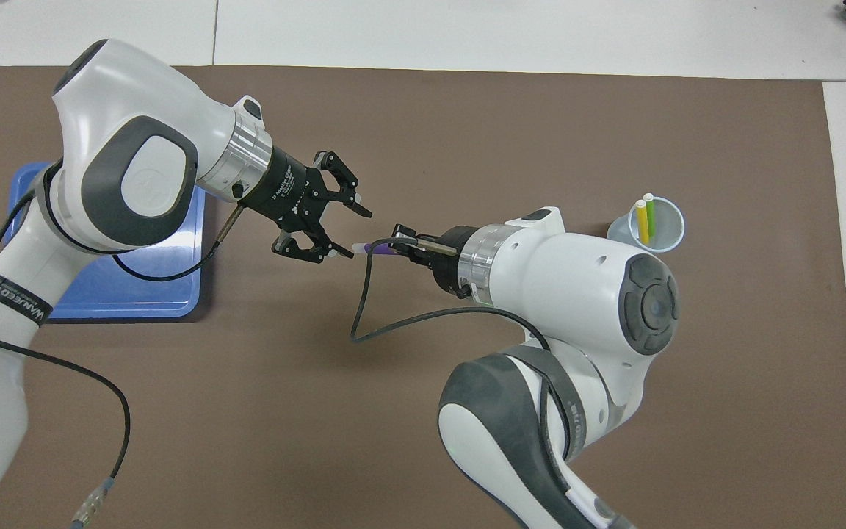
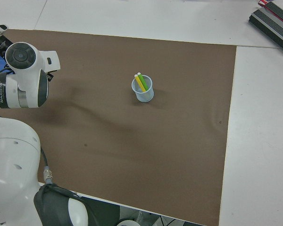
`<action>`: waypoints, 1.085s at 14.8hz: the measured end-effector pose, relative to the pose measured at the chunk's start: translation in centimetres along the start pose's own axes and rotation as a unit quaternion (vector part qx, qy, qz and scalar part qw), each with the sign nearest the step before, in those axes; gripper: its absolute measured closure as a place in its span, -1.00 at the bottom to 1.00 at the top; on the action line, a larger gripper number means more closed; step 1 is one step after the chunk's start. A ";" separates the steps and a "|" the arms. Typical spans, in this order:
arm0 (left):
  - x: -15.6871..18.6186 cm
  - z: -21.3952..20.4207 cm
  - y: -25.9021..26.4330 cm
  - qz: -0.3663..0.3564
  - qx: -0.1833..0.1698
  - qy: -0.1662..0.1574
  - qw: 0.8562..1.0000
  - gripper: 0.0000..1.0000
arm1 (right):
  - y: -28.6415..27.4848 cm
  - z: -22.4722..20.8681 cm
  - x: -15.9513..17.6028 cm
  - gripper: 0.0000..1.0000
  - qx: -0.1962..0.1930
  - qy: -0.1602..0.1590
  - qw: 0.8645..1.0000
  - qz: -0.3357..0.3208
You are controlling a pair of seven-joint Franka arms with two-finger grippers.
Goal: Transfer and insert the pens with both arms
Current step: 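Carry the purple pen to the cup while the left gripper returns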
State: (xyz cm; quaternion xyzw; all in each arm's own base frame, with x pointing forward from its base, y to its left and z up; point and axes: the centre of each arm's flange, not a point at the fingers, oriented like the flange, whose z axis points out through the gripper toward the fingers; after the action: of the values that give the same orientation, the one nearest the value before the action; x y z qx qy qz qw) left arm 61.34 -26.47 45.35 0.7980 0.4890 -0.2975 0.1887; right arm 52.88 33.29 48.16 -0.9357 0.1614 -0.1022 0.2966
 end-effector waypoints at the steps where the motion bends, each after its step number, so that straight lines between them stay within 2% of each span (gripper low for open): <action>1: -0.3 -0.2 -0.1 0.002 -0.002 0.002 1.000 -0.56 | 0.0 0.0 0.0 0.64 0.000 0.000 1.000 0.000; 3: -0.6 -0.6 -0.2 0.004 -0.004 0.006 1.000 -0.97 | 0.2 0.0 0.2 0.64 -0.003 -0.001 1.000 -0.005; 6: -0.1 -0.9 -0.4 0.006 -0.002 0.024 1.000 -1.00 | 1.7 -0.5 1.8 0.64 -0.016 -0.009 0.998 -0.063; 11: 1.0 -1.6 -1.2 0.053 0.029 0.093 0.994 -1.00 | 5.6 -4.9 6.9 0.64 -0.050 -0.041 0.989 -0.130; 13: 1.1 -2.3 -1.7 0.079 0.040 0.124 0.988 -1.00 | 6.9 -6.7 7.9 0.64 -0.082 -0.045 0.979 -0.181; 16: 1.0 -3.4 -2.2 0.118 0.056 0.178 0.975 -1.00 | 8.5 -8.8 8.8 0.64 -0.130 -0.050 0.956 -0.256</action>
State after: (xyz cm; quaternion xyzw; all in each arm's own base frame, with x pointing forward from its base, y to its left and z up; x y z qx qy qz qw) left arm 60.74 -22.80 47.21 0.8994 0.3998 -0.1531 0.0878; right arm 56.48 18.95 51.08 -0.9801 -0.0869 -0.1062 0.1435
